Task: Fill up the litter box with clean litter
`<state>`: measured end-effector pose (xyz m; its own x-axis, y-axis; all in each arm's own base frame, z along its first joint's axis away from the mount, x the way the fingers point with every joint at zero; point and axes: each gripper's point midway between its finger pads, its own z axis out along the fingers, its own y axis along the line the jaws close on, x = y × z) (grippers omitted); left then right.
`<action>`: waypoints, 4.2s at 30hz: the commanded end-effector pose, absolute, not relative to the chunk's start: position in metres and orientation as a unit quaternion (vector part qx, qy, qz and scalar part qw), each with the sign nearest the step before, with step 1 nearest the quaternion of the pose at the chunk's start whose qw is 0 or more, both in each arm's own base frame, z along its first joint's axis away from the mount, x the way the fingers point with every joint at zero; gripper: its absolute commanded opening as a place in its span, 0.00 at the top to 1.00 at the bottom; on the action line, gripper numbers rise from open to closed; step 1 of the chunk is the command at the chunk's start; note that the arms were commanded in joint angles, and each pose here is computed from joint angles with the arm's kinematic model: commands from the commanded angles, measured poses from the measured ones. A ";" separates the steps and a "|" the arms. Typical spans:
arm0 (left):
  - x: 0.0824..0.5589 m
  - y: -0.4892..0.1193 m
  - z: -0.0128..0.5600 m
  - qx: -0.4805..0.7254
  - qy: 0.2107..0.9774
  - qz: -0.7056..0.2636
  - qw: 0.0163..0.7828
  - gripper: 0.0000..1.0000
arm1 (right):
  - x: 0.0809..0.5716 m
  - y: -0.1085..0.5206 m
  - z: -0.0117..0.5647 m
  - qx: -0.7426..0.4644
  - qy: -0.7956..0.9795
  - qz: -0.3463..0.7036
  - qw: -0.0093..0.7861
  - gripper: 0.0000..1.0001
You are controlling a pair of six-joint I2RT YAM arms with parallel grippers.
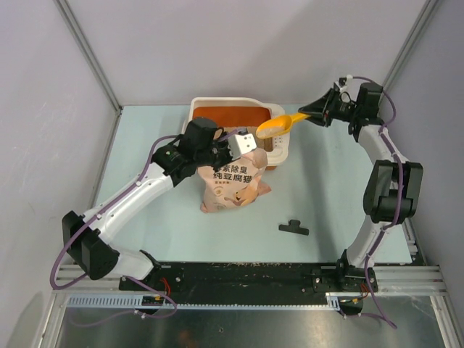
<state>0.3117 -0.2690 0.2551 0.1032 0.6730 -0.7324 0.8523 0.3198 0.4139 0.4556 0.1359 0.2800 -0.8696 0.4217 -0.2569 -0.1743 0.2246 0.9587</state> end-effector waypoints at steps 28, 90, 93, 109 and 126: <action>0.283 -0.242 0.268 0.580 0.633 -0.077 0.507 1.00 | 0.551 0.310 0.280 -0.083 0.772 0.480 0.409 1.00; 0.280 -0.250 0.276 0.558 0.644 -0.119 0.510 1.00 | 0.355 0.245 0.321 -0.271 0.807 0.337 0.402 1.00; 0.278 -0.255 0.288 0.556 0.636 -0.132 0.519 1.00 | 0.376 0.242 0.299 -0.212 0.850 0.241 0.417 1.00; 0.274 -0.268 0.314 0.537 0.629 -0.175 0.534 1.00 | 0.369 0.260 0.226 -0.112 0.906 0.199 0.356 1.00; 0.274 -0.274 0.325 0.527 0.618 -0.190 0.552 1.00 | 0.315 0.317 0.160 -0.084 0.917 0.313 0.232 1.00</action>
<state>0.2739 -0.2573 0.2649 0.0333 0.5836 -0.8113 0.8818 0.3651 0.2987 0.3393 0.2964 0.1843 -0.7980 -0.0513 -0.6004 -0.3546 0.8456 0.3991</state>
